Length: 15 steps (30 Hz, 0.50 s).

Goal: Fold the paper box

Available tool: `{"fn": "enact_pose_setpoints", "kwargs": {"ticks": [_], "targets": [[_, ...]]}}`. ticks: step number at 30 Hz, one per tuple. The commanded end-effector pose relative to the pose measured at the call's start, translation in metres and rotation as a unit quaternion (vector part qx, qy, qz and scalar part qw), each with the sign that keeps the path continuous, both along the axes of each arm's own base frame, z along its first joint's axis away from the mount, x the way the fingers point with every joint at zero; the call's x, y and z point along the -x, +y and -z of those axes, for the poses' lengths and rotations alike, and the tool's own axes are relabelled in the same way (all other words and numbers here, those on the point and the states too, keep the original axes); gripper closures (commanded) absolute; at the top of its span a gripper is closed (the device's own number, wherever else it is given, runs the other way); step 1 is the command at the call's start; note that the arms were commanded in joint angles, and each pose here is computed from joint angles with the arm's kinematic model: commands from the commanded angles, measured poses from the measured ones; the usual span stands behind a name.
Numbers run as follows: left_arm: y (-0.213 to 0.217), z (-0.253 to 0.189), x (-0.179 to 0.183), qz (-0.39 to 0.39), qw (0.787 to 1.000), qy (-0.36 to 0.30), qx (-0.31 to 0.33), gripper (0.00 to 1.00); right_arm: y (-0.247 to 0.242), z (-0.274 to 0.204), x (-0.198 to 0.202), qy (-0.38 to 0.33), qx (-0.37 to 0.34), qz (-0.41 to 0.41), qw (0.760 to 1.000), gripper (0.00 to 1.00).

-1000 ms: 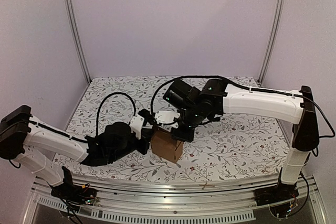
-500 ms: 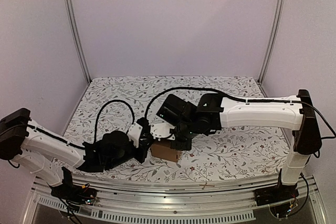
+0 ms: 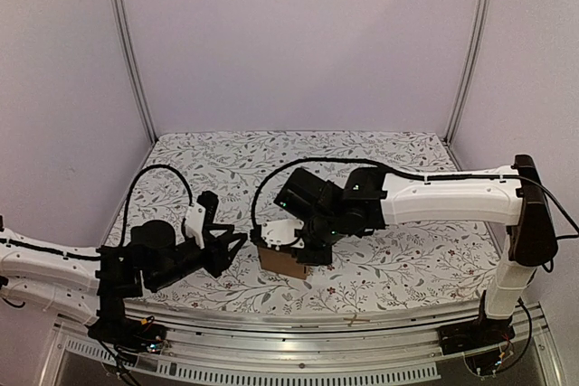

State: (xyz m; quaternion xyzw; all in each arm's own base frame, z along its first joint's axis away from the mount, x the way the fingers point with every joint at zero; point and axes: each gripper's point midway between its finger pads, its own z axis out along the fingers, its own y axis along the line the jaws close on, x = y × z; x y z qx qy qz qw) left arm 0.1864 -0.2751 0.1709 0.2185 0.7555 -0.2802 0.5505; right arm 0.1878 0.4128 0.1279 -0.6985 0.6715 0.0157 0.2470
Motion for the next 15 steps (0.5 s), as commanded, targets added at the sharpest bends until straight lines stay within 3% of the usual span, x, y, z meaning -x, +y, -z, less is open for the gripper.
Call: {"fn": "enact_pose_setpoints", "kwargs": {"ticks": [1, 9, 15], "targets": [[0.017, 0.008, -0.029, -0.06, 0.997, 0.056, -0.004, 0.59, -0.014, 0.021, 0.02, 0.058, 0.026, -0.016, 0.998, 0.71], [-0.031, 0.01, -0.052, -0.017, 0.996, 0.076, -0.045, 0.59, -0.017, 0.027, 0.014, 0.12, 0.005, 0.0, 0.993, 0.68], [-0.04, 0.056, -0.054, -0.014, 0.989, 0.116, -0.094, 0.6, -0.019, 0.011, 0.011, 0.106, -0.01, -0.001, 0.994, 0.66]]}}
